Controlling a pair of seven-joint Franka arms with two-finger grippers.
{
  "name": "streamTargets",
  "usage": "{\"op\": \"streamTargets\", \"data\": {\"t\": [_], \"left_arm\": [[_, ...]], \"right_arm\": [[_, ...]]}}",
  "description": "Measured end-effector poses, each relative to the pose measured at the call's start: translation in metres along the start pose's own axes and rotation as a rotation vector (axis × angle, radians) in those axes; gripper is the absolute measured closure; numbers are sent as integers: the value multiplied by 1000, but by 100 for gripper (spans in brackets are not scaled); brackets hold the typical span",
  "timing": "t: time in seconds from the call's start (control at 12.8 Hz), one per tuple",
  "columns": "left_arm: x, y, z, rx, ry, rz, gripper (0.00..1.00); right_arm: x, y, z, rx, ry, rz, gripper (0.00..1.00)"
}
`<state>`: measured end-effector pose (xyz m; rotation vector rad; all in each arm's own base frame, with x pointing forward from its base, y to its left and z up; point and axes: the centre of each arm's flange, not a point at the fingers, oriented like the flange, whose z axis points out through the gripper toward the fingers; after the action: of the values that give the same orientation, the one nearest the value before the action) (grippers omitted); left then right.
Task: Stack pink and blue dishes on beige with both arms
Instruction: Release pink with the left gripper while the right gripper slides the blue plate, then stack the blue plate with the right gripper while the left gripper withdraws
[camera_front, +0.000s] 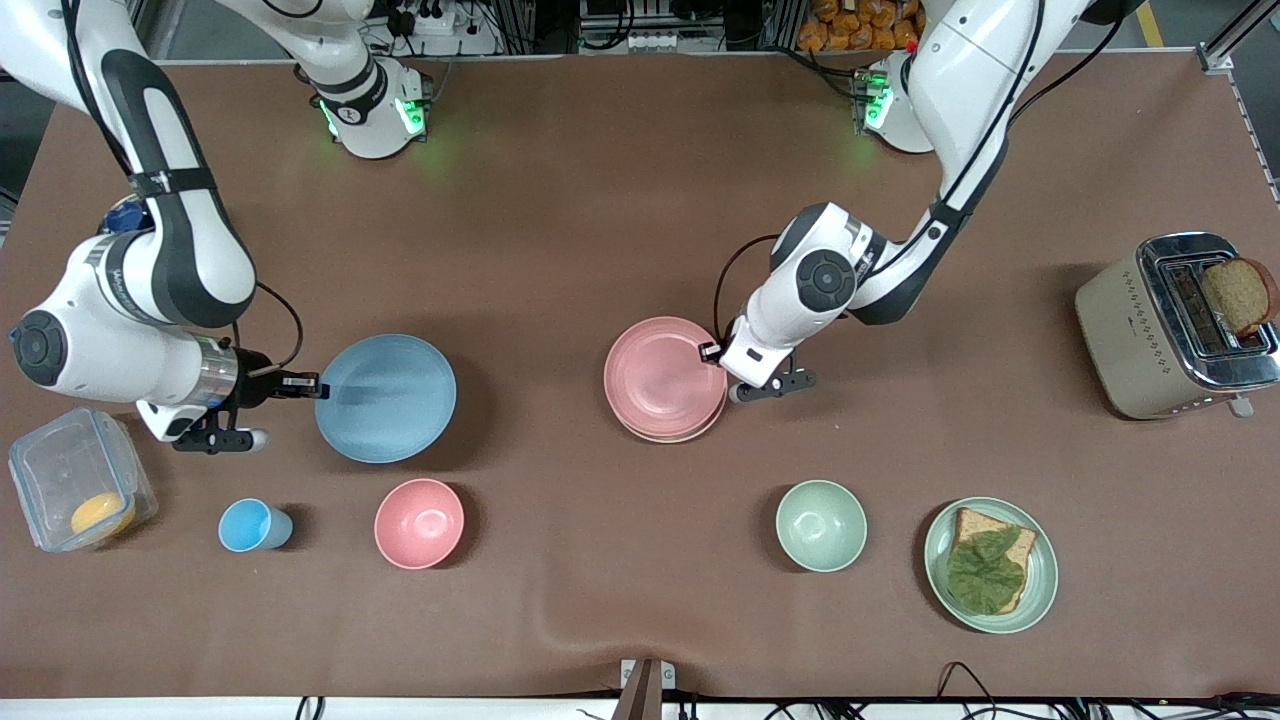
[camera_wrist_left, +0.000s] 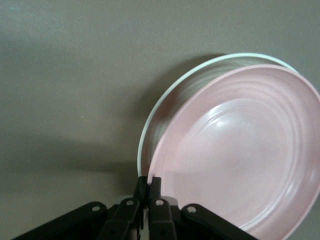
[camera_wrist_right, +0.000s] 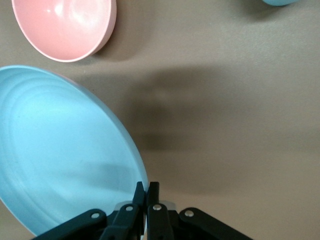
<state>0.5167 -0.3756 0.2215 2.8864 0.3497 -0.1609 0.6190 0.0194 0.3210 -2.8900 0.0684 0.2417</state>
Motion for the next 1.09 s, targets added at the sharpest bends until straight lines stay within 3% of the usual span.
{"op": "streamTargets", "data": {"t": [0.55,0.7,0.86,1.09], "left_arm": [[9,-4,4,3,5,-10,95],[13,-3,2,-2,10,-13,80],[19,0,-5,-15,24,-22,54],[48,-4,-57,-28,110,-20,23]], "right_arm": [[-2,-88,0,-7,15,112,96],[-5,-111,3,13,9,142,96],[-10,-136,12,57,-7,161,96],[-18,-175,38,57,-30,212,96]]}}
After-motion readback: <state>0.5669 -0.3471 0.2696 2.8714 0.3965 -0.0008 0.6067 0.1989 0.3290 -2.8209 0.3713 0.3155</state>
